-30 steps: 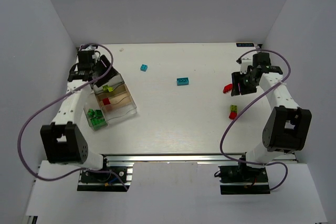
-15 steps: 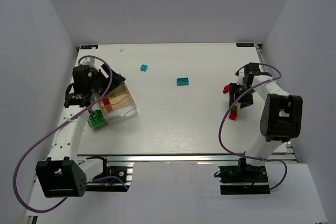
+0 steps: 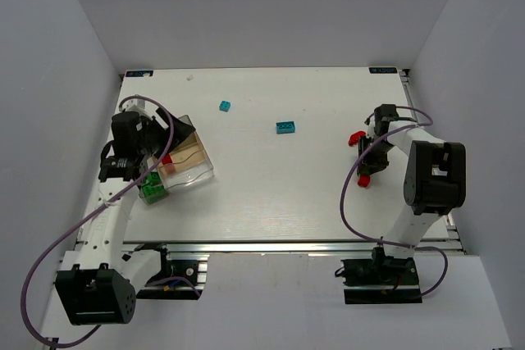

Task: Sort the legos into containers by color

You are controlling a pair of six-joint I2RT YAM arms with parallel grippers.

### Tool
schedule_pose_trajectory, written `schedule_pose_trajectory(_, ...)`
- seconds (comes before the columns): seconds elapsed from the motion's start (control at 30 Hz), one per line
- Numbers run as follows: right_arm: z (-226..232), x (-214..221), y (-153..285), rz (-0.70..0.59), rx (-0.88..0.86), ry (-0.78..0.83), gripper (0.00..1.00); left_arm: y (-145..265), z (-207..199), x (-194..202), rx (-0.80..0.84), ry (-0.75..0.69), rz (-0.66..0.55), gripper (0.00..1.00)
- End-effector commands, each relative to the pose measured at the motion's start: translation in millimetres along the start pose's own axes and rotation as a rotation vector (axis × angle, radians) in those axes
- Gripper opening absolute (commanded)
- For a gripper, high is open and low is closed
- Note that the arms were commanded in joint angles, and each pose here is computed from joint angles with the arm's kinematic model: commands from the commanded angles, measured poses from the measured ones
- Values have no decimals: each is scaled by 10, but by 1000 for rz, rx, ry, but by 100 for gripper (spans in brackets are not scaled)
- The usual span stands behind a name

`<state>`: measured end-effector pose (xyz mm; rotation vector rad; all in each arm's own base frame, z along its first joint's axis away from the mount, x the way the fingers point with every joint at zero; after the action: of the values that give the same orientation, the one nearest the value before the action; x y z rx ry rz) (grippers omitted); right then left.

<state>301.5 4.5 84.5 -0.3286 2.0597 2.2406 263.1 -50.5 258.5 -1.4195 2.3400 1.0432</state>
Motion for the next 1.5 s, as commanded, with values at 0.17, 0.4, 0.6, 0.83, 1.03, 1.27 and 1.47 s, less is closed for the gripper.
schedule_pose_trajectory(0.17,12,-123,119,-46,-13,68,18,204,-82,-51,37,-30,-71,86)
schedule_pose_trajectory(0.4,683,-704,511,-238,-369,510,0,441,-265,-136,127,-73,-174,89)
schedule_pose_trajectory(0.6,1740,-1159,817,-394,-647,896,0,683,-360,-204,148,-88,-281,90)
schedule_pose_trajectory(0.83,3373,-1387,870,-636,-826,1267,0,967,-401,-194,150,-65,-364,90)
schedule_pose_trajectory(1.03,4319,-1776,772,-931,-792,1046,0,1196,-414,-161,125,-39,-399,90)
schedule_pose_trajectory(1.27,4950,-1643,851,-1202,-786,913,0,1339,-398,-83,98,-2,-383,90)
schedule_pose_trajectory(1.47,5362,-1533,732,-1312,-806,838,0,1394,-388,-17,85,23,-348,90)
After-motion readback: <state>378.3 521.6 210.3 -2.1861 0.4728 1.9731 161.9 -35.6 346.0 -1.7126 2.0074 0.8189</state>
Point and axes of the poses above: each gripper's point midway between its finger pads, its own y axis back along the fingers, its own z axis along the line the jaws close on, x = y × z, the point moved 7 cm from there along y, back along the fingers, and after that the axes turned 7 degrees about y, right-handed, at the moved point
